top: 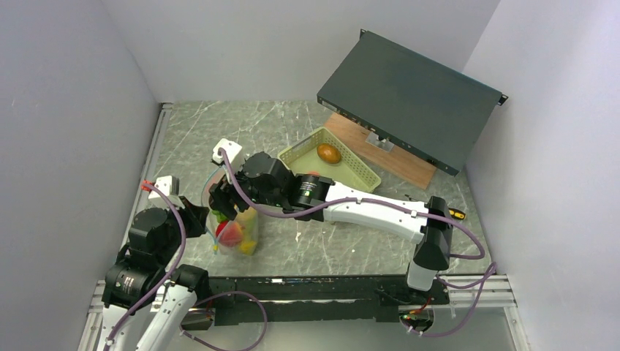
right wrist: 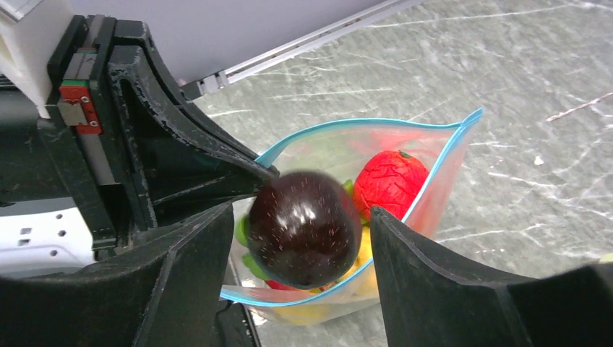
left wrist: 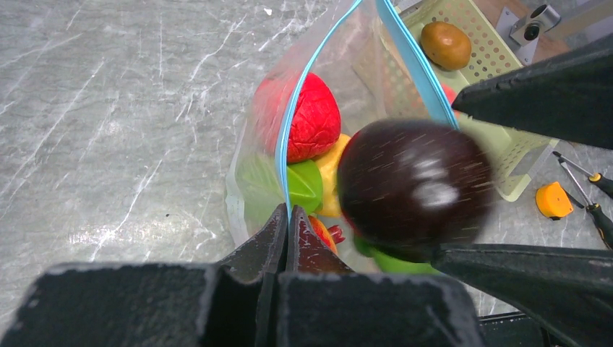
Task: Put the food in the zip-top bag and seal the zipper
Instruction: Place the fake fruit in the zipper food storage bag, then adjust the zipper food storage bag at the center of the board.
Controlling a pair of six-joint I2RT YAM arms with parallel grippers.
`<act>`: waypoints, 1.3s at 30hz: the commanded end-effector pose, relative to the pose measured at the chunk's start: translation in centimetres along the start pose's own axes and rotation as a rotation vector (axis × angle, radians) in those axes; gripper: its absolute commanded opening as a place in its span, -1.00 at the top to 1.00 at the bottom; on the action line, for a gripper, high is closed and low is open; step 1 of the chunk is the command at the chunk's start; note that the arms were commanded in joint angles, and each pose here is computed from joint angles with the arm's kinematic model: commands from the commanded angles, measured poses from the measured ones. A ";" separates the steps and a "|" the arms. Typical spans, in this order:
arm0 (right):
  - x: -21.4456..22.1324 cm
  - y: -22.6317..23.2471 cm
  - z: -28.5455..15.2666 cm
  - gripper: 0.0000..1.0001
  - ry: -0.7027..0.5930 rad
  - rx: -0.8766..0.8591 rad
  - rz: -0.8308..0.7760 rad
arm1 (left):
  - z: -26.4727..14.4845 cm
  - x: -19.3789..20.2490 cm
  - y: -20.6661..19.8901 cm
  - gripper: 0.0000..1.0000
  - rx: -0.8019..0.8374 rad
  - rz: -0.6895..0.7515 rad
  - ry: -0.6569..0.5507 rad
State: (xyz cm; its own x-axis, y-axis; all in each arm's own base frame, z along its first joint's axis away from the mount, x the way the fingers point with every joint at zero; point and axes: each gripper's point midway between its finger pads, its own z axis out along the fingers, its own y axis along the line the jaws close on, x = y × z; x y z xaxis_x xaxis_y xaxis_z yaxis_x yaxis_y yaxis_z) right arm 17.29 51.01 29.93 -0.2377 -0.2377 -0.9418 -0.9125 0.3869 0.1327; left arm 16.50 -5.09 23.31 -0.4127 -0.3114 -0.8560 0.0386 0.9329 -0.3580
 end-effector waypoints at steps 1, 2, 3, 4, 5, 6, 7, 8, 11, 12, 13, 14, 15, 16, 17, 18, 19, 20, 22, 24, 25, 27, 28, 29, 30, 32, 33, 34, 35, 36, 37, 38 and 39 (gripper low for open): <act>-2.3 -0.2 -0.9 -0.48 -0.059 0.050 -0.032 | -0.1 -1.0 -0.5 1.00 0.022 -0.001 -0.046; -2.3 -0.1 -0.9 -0.51 -0.057 0.050 -0.036 | -0.1 -1.0 -0.5 1.00 0.024 0.001 -0.045; -2.2 0.0 -0.9 -0.53 -0.054 0.048 -0.039 | -0.1 -1.0 -0.5 1.00 0.026 0.002 -0.045; -2.1 0.1 -0.8 -0.54 -0.051 0.045 -0.039 | 0.0 -1.0 -0.5 1.00 0.025 0.001 -0.043; -2.0 0.2 -0.8 -0.55 -0.045 0.045 -0.040 | 0.0 -1.0 -0.5 1.00 0.022 0.001 -0.042; -2.0 0.4 -0.9 -0.55 -0.044 0.043 -0.041 | 0.0 -0.9 -0.4 1.00 0.019 0.000 -0.039; -2.1 0.4 -1.1 -0.55 -0.047 0.044 -0.043 | 0.0 -0.9 -0.4 1.00 0.019 0.000 -0.039; -2.2 0.4 -1.3 -0.55 -0.050 0.045 -0.041 | 0.0 -1.0 -0.5 1.00 0.020 -0.001 -0.040; -2.5 0.6 -2.2 -0.55 -0.069 0.037 -0.029 | 0.0 -0.9 -0.5 1.00 0.021 0.000 -0.039; -2.6 0.7 -2.7 -0.55 -0.080 0.032 -0.021 | 0.0 -0.9 -0.4 1.00 0.018 -0.002 -0.038; -2.6 0.9 -3.2 -0.55 -0.090 0.023 -0.011 | 0.1 -0.9 -0.4 1.00 0.016 -0.003 -0.037; -2.7 1.1 -3.7 -0.54 -0.100 0.011 -0.001 | 0.0 -0.9 -0.4 1.00 0.014 -0.005 -0.039; -2.8 1.5 -4.3 -0.54 -0.114 -0.006 0.009 | 0.0 -0.9 -0.4 1.00 0.012 -0.006 -0.039; -2.7 1.8 -4.8 -0.54 -0.124 -0.020 0.017 | 0.0 -1.0 -0.3 1.00 0.009 -0.010 -0.043; -2.7 2.2 -5.3 -0.54 -0.138 -0.035 0.025 | 0.0 -1.0 -0.1 1.00 -0.001 -0.016 -0.046; -1.9 2.2 -5.6 -0.54 -0.143 -0.032 0.031 | -0.2 -1.2 0.1 1.00 -0.020 -0.026 -0.052; -1.3 2.3 -6.1 -0.54 -0.156 -0.027 0.036 | -0.3 -1.3 0.3 1.00 -0.037 -0.044 -0.051; -0.6 2.7 -6.5 -0.55 -0.172 -0.025 0.035 | -0.6 -1.1 0.6 1.00 -0.058 -0.064 -0.037; 0.3 3.1 -7.6 -0.57 -0.226 -0.018 0.032 | -0.8 -0.6 0.9 1.00 -0.089 -0.132 -0.014; 2.2 3.7 -8.0 -0.57 -0.250 -0.017 0.011 | -0.6 0.0 0.5 1.00 -0.082 -0.207 0.005; 3.1 4.2 -8.2 -0.58 -0.274 -0.021 -0.007 | -0.4 0.2 0.4 1.00 -0.078 -0.235 0.012; 4.3 5.3 -8.2 -0.59 -0.331 -0.030 -0.045 | -0.1 0.8 0.1 1.00 -0.079 -0.299 0.034; 4.8 5.9 -8.1 -0.60 -0.349 -0.035 -0.071 | 0.0 1.2 0.1 1.00 -0.085 -0.324 0.047; 5.5 6.4 -7.9 -0.61 -0.351 -0.035 -0.097 | 0.1 1.4 -0.1 1.00 -0.081 -0.348 0.059; 6.0 7.0 -7.5 -0.64 -0.351 -0.036 -0.115 | 0.2 1.7 -0.2 1.00 -0.078 -0.366 0.071; 6.5 8.0 -6.8 -0.71 -0.359 -0.017 -0.182 | 0.2 1.7 -0.8 1.00 -0.053 -0.391 0.085; 6.7 8.7 -6.7 -0.72 -0.365 -0.010 -0.204 | 0.2 1.6 -1.2 1.00 -0.034 -0.397 0.087; 7.0 9.1 -6.6 -0.73 -0.378 0.005 -0.225 | 0.2 1.5 -1.6 1.00 -0.016 -0.404 0.088; 7.0 9.4 -6.6 -0.73 -0.405 0.018 -0.238 | 0.2 1.5 -1.9 1.00 -0.003 -0.416 0.091; 6.9 9.8 -6.6 -0.74 -0.435 0.021 -0.241 | 0.1 1.5 -2.1 1.00 0.005 -0.430 0.094; 7.0 10.1 -6.4 -0.74 -0.451 0.028 -0.242 | 0.2 1.4 -2.2 1.00 0.007 -0.447 0.094; 6.9 10.6 -6.2 -0.74 -0.467 0.026 -0.236 | 0.2 1.5 -2.2 1.00 0.006 -0.464 0.095; 7.3 10.9 -5.7 -0.74 -0.466 0.023 -0.233 | 0.2 1.6 -2.5 1.00 0.013 -0.486 0.104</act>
State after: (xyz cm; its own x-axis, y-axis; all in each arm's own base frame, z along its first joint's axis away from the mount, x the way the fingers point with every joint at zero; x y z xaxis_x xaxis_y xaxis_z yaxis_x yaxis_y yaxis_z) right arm 3.40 47.48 22.11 0.0923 -0.0858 -0.9920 -0.9454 0.3051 -0.1143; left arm 15.84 -6.51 22.08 -0.4614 -0.6260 -0.6287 -0.1705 0.7579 -0.6296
